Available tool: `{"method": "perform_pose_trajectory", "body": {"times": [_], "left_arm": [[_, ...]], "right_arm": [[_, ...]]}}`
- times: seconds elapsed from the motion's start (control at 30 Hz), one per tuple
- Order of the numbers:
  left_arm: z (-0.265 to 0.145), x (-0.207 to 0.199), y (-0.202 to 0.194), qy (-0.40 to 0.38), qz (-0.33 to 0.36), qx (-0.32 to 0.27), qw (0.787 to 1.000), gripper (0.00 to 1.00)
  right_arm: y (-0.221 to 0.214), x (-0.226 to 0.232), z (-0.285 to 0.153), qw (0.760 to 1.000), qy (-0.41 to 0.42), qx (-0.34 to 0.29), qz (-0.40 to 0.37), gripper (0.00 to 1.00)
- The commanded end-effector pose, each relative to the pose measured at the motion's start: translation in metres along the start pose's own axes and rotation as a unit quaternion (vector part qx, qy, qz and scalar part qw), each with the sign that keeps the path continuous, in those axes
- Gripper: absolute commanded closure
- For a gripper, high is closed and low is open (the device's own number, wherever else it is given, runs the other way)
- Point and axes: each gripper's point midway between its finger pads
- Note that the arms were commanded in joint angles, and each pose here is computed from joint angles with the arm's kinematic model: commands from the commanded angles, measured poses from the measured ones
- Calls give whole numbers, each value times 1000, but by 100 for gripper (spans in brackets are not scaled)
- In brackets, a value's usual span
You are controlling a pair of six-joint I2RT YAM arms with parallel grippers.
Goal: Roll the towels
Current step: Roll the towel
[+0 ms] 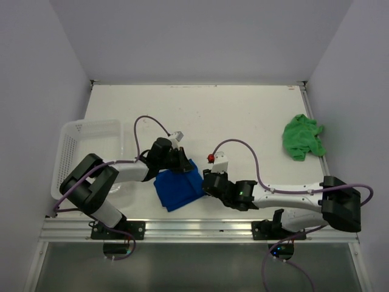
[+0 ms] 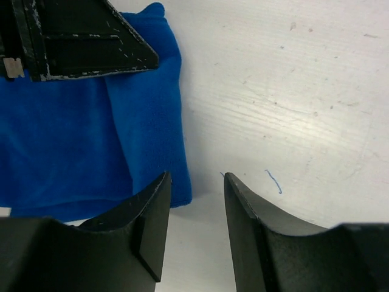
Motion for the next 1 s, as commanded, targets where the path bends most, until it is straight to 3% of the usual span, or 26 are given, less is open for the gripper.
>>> {"method": "perform_pose_trajectory", "body": {"times": [0.0,0.23,0.7,0.83,0.87,0.97], "left_arm": [[-6,32,-31,59,-16,38,997,88],[-6,31,-30,57,-18,35,998,88],[-7,33,-32,59,-21,32,998,88],[-7,30,-28,54,-20,28,998,88],[-6,28,-26,53,-20,26,998,88],[-5,23,-19,50,-18,21,998,88]], "right_arm": [[20,31,-4,990,98,-14,96,55],[0,31,14,985,117,31,125,49],[-36,31,33,987,99,80,99,50],[-41,35,32,984,115,85,110,67],[-42,35,32,983,117,87,112,78],[-42,36,31,983,124,86,108,88]]}}
Point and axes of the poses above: each gripper's point midway between its finger pads, its own z axis out along the fingers, its own x axis along the line the jaws close on, y = z × x, and after that the axes turned 1 degree about -z, right-handed
